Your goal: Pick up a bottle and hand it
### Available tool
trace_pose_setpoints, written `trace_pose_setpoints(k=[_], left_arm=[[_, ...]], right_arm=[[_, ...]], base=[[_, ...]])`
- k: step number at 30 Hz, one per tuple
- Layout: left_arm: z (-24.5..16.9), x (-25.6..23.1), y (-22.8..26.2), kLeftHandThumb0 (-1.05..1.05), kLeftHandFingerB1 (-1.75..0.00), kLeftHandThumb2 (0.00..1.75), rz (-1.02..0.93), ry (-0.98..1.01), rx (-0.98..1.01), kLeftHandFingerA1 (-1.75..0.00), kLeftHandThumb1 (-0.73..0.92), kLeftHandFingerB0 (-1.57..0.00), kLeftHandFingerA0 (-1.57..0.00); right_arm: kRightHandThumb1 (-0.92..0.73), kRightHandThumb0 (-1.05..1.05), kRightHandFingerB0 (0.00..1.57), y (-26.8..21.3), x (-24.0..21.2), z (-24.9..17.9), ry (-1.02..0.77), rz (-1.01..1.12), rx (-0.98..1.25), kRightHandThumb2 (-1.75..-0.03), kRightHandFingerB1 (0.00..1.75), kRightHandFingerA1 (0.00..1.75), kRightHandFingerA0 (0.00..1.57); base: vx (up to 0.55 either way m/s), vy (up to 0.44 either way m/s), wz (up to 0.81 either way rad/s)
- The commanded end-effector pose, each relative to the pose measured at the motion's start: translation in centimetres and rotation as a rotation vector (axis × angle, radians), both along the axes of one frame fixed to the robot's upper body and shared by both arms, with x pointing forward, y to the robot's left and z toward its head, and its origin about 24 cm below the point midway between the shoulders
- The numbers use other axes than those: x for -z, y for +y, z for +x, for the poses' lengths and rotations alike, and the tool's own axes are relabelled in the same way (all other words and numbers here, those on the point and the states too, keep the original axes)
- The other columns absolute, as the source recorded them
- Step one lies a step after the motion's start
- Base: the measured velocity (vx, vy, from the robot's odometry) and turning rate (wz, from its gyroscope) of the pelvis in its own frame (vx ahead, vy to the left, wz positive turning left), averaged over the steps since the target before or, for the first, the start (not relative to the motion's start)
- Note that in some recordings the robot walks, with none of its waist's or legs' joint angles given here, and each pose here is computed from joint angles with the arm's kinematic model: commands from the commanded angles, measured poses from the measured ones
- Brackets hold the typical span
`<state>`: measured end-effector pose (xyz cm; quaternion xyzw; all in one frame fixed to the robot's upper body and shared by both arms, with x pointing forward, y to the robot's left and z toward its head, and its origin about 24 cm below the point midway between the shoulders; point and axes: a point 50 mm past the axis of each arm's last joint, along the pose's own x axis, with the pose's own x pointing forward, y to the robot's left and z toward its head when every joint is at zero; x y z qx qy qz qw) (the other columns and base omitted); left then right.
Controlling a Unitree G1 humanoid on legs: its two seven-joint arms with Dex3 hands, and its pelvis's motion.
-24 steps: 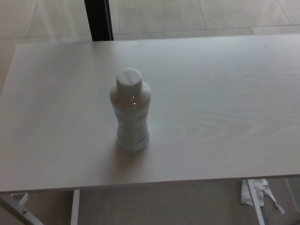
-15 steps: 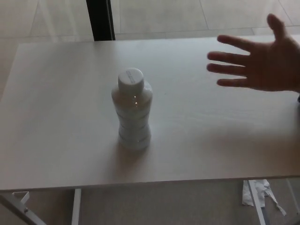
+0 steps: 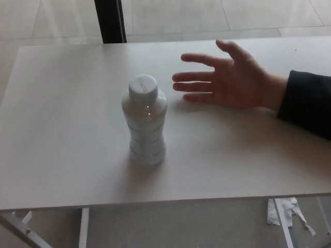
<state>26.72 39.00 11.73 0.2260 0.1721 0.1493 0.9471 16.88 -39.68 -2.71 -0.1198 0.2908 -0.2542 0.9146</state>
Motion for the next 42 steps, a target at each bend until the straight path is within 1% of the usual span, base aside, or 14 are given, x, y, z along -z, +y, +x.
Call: trace_pose_setpoints(k=[1,3,8,10,14,15,24,26,27,28,31,32,34,42], left_arm=[[2.8,-0.8,-4.4,-0.68,-0.29,0.57,-0.023,-0.012,0.198,-0.41,0.54,-0.17,-0.14],[3.9,-0.8,-6.9,-0.38,-0.49,0.90,-0.060,-0.032,0.280,-0.52,0.25,0.00,-0.03],[4.6,0.2,-11.5,-0.78,-0.29,0.56,-0.147,-0.043,0.401,-0.41,0.52,-0.18,-0.14],[4.6,0.5,-12.6,-0.39,-0.49,0.89,-0.175,-0.049,0.435,-0.53,0.21,0.00,-0.03],[4.5,1.5,-15.2,-0.79,-0.30,0.57,-0.215,-0.040,0.517,-0.43,0.54,-0.17,-0.12],[4.5,1.6,-15.4,-0.39,-0.49,0.88,-0.209,-0.035,0.527,-0.53,0.20,0.00,-0.03],[4.4,2.0,-15.0,-0.40,-0.50,0.88,-0.201,-0.003,0.537,-0.54,0.19,0.00,-0.04],[4.2,2.2,-14.5,-0.81,-0.29,0.57,-0.207,0.029,0.535,-0.43,0.52,-0.12,-0.05],[4.3,2.3,-14.3,-0.77,-0.30,0.90,-0.203,0.060,0.539,-0.36,0.44,-0.10,-0.02],[4.3,2.3,-14.3,-0.76,-0.23,0.89,-0.205,0.069,0.543,-0.31,0.43,-0.09,-0.01],[4.5,2.6,-14.7,-0.73,-0.11,0.87,-0.182,0.114,0.576,-0.24,0.40,-0.08,0.00],[4.6,2.8,-15.4,-0.73,-0.10,0.89,-0.165,0.134,0.610,-0.22,0.39,-0.06,0.00],[4.7,3.1,-16.5,-0.71,-0.14,0.87,-0.164,0.137,0.644,-0.27,0.36,0.00,0.00],[5.3,3.9,-20.5,-0.79,-0.06,0.89,-0.222,0.097,0.702,-0.23,0.43,-0.01,0.00]], right_arm=[[-0.55,-0.70,0.35,-0.6,-0.6,0.1,-0.014,-0.009,-0.003,-0.57,0.61,1.10,1.06],[-0.55,-0.70,0.35,-0.6,-0.6,0.1,-0.018,-0.004,-0.005,-0.57,0.61,1.10,1.07],[-0.54,-0.71,0.37,-0.5,-0.5,0.2,-0.015,0.003,0.000,-0.57,0.62,0.93,1.04],[-0.43,-0.74,0.37,-0.4,-0.5,0.3,-0.016,0.005,-0.002,-0.87,0.64,0.96,1.04],[-0.55,-0.73,0.38,-0.2,-0.5,0.5,-0.021,-0.010,-0.006,-0.57,0.61,1.01,1.08],[-0.54,-0.71,0.39,-0.2,-0.5,0.6,-0.033,-0.003,0.002,-0.57,0.61,1.11,1.10],[-0.43,-0.73,0.37,-0.2,-0.6,0.8,-0.035,0.004,0.010,-0.87,0.64,0.96,1.04],[-0.52,-0.69,0.38,-0.2,-0.8,0.9,-0.033,-0.001,0.005,-0.59,0.65,1.49,1.12],[-0.56,-0.68,0.38,-0.3,-0.8,0.9,-0.029,-0.011,0.000,-0.57,0.64,1.27,1.07],[-0.43,-0.72,0.40,-0.3,-1.0,1.0,-0.027,-0.019,-0.005,-0.90,0.67,1.25,1.22],[-0.57,-0.72,0.39,-0.5,-1.2,1.1,-0.016,-0.051,-0.009,-0.57,0.65,1.23,1.11],[-0.43,-0.70,0.36,-0.5,-1.3,1.2,0.001,-0.075,-0.017,-0.92,0.66,1.21,1.20],[-0.55,-0.75,0.38,-0.6,-1.4,1.2,0.000,-0.083,-0.027,-0.58,0.65,1.29,1.15],[-0.39,-0.63,0.43,-0.5,-1.7,1.8,-0.027,-0.071,-0.011,-0.90,0.69,1.27,1.27]], base=[[0.00,0.000,0.00],[0.00,0.000,0.00],[0.00,0.000,0.00],[0.00,0.000,0.00],[0.00,0.000,0.00],[0.00,0.000,0.00],[0.00,0.000,0.00],[0.00,0.000,0.00],[0.00,0.000,0.00],[0.00,0.000,0.00],[0.00,0.000,0.00],[0.00,0.000,0.00],[0.00,0.000,0.00],[0.00,0.000,0.00]])
